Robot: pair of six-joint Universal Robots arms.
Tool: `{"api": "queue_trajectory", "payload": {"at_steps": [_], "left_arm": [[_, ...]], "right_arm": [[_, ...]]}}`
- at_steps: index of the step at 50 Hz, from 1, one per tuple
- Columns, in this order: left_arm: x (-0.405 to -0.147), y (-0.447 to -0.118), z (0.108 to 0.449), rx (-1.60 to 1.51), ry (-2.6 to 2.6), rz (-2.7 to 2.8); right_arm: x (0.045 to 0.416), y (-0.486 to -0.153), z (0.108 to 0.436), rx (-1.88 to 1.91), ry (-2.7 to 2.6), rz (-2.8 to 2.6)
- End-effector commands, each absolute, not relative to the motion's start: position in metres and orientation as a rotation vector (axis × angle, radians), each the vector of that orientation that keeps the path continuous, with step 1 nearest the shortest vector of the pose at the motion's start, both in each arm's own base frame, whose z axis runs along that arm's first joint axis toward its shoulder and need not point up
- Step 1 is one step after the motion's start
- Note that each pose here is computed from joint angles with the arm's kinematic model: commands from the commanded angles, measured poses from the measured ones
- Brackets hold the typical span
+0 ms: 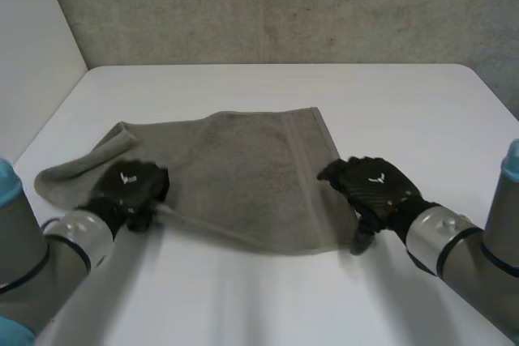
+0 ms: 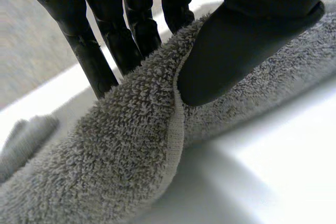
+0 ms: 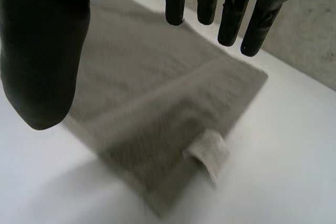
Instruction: Fold the laundry
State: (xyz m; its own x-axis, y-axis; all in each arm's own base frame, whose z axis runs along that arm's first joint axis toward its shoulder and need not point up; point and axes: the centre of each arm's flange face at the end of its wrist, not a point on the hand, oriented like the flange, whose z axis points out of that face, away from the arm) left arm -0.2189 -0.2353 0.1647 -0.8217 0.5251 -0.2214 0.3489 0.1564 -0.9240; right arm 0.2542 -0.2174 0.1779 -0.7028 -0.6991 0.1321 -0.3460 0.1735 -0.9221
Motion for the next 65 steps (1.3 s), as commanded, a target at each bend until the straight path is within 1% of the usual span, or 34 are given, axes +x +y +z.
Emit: {"api": "queue_trajectory", "payload": {"at_steps": [1, 2, 3, 5, 6, 7, 11, 14, 16, 17, 19, 20, 21, 26, 28, 29, 30, 32, 36, 38, 40, 41, 43, 44, 46, 55, 56, 57, 58, 59, 60, 62, 63, 65], "left_arm": [[-0.222, -0.243, 0.19, -0.741, -2.193, 1.81], [-0.223, -0.243, 0.19, -0.736, -2.188, 1.81], [-0.225, -0.242, 0.191, -0.739, -2.181, 1.806], [-0.227, -0.24, 0.191, -0.747, -2.175, 1.803], [-0.228, -0.239, 0.191, -0.748, -2.173, 1.801], [-0.228, -0.239, 0.191, -0.748, -2.173, 1.801], [-0.227, -0.238, 0.19, -0.747, -2.177, 1.794], [-0.227, -0.237, 0.189, -0.747, -2.18, 1.791], [-0.227, -0.237, 0.189, -0.746, -2.181, 1.792], [-0.226, -0.238, 0.19, -0.744, -2.179, 1.796], [-0.225, -0.238, 0.191, -0.737, -2.179, 1.803], [-0.225, -0.238, 0.191, -0.737, -2.179, 1.803], [-0.224, -0.239, 0.193, -0.73, -2.176, 1.81], [-0.224, -0.24, 0.194, -0.72, -2.174, 1.811], [-0.224, -0.241, 0.193, -0.722, -2.174, 1.812], [-0.224, -0.241, 0.193, -0.719, -2.176, 1.81], [-0.223, -0.241, 0.193, -0.716, -2.177, 1.81], [-0.223, -0.241, 0.193, -0.716, -2.179, 1.808], [-0.223, -0.241, 0.193, -0.714, -2.176, 1.811], [-0.223, -0.241, 0.193, -0.708, -2.177, 1.807], [-0.224, -0.241, 0.193, -0.7, -2.174, 1.804], [-0.224, -0.241, 0.193, -0.691, -2.174, 1.801], [-0.224, -0.241, 0.194, -0.683, -2.17, 1.8], [-0.224, -0.241, 0.194, -0.683, -2.17, 1.8], [-0.224, -0.241, 0.194, -0.676, -2.17, 1.797], [-0.221, -0.243, 0.194, -0.66, -2.177, 1.8], [-0.221, -0.244, 0.194, -0.656, -2.182, 1.8], [-0.221, -0.244, 0.194, -0.656, -2.182, 1.8], [-0.22, -0.244, 0.194, -0.654, -2.183, 1.801], [-0.22, -0.244, 0.194, -0.654, -2.183, 1.801], [-0.219, -0.245, 0.193, -0.649, -2.187, 1.801], [-0.218, -0.245, 0.192, -0.646, -2.193, 1.796], [-0.217, -0.245, 0.191, -0.642, -2.194, 1.8], [-0.217, -0.245, 0.187, -0.64, -2.207, 1.783]], "right_arm": [[0.285, -0.215, 0.189, -0.777, 2.058, -1.43], [0.296, -0.213, 0.188, -0.747, 2.039, -1.388], [0.296, -0.213, 0.188, -0.746, 2.039, -1.388], [0.32, -0.205, 0.188, -0.73, 1.988, -1.319], [0.32, -0.205, 0.188, -0.729, 1.988, -1.318], [0.328, -0.203, 0.184, -0.723, 1.98, -1.293], [0.353, -0.209, 0.171, -0.694, 1.979, -1.257], [0.36, -0.211, 0.164, -0.682, 1.992, -1.255], [0.371, -0.216, 0.151, -0.674, 2.035, -1.246], [0.371, -0.216, 0.151, -0.674, 2.035, -1.246], [0.374, -0.219, 0.136, -0.673, 2.104, -1.19], [0.374, -0.219, 0.136, -0.673, 2.104, -1.19], [0.374, -0.218, 0.129, -0.679, 2.137, -1.153], [0.37, -0.215, 0.128, -0.682, 2.167, -1.118], [0.37, -0.215, 0.134, -0.675, 2.157, -1.131], [0.368, -0.216, 0.142, -0.66, 2.146, -1.147], [0.368, -0.216, 0.142, -0.66, 2.146, -1.147], [0.364, -0.215, 0.159, -0.649, 2.113, -1.179], [0.358, -0.216, 0.167, -0.633, 2.103, -1.206], [0.355, -0.218, 0.167, -0.624, 2.104, -1.215], [0.352, -0.215, 0.156, -0.632, 2.12, -1.203], [0.352, -0.215, 0.155, -0.632, 2.12, -1.203], [0.351, -0.213, 0.14, -0.639, 2.138, -1.183], [0.351, -0.213, 0.14, -0.639, 2.138, -1.183], [0.352, -0.212, 0.125, -0.643, 2.162, -1.157], [0.352, -0.22, 0.123, -0.629, 2.156, -1.2], [0.35, -0.221, 0.126, -0.618, 2.157, -1.214], [0.341, -0.232, 0.131, -0.566, 2.166, -1.273], [0.341, -0.232, 0.131, -0.565, 2.166, -1.273], [0.326, -0.249, 0.142, -0.488, 2.176, -1.369], [0.326, -0.25, 0.142, -0.488, 2.176, -1.37], [0.294, -0.276, 0.17, -0.362, 2.147, -1.564], [0.294, -0.276, 0.17, -0.361, 2.146, -1.565], [0.277, -0.279, 0.186, -0.359, 2.101, -1.648]]}}
